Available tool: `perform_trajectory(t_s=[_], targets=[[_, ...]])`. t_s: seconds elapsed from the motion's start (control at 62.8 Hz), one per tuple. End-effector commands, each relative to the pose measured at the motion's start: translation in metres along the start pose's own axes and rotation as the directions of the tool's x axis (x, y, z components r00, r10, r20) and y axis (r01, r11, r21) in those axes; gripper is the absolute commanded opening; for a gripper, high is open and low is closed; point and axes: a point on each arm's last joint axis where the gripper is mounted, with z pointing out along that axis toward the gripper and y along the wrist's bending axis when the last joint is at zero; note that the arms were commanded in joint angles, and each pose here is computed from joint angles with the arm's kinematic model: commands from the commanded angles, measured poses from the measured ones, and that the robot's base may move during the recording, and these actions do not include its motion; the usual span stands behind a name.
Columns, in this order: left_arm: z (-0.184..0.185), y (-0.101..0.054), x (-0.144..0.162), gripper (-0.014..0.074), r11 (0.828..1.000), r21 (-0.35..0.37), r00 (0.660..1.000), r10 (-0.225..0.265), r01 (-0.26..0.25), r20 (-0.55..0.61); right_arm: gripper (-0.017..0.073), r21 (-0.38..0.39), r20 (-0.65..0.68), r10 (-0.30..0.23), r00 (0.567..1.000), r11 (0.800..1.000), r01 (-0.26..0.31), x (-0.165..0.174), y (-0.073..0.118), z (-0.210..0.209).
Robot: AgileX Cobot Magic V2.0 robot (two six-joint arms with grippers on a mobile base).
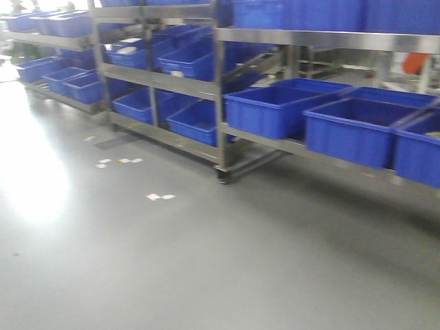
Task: Pick and sort blue part to right shelf
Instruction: 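Drive the base along the aisle past the bin racks, then turn and drive the base up to the shelf of blue bins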
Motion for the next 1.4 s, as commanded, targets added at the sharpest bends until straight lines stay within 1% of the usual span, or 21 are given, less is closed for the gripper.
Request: perform_trajectory(t_s=[0.0, 1.384], targets=[[-0.0004, -0.0006, -0.0172, 0.0293, 1.0, 0.006, 0.994, -0.002, 0.001, 0.11, 0.0387, -0.004, 0.114, -0.017, 0.993, 1.0, 0.018, -0.018, 0.0002, -0.001], [-0.0004, -0.0006, -0.0172, 0.0293, 1.0, 0.006, 0.994, -0.002, 0.001, 0.11, 0.0387, -0.004, 0.114, -0.017, 0.993, 1.0, 0.018, -0.018, 0.0002, -0.001]])
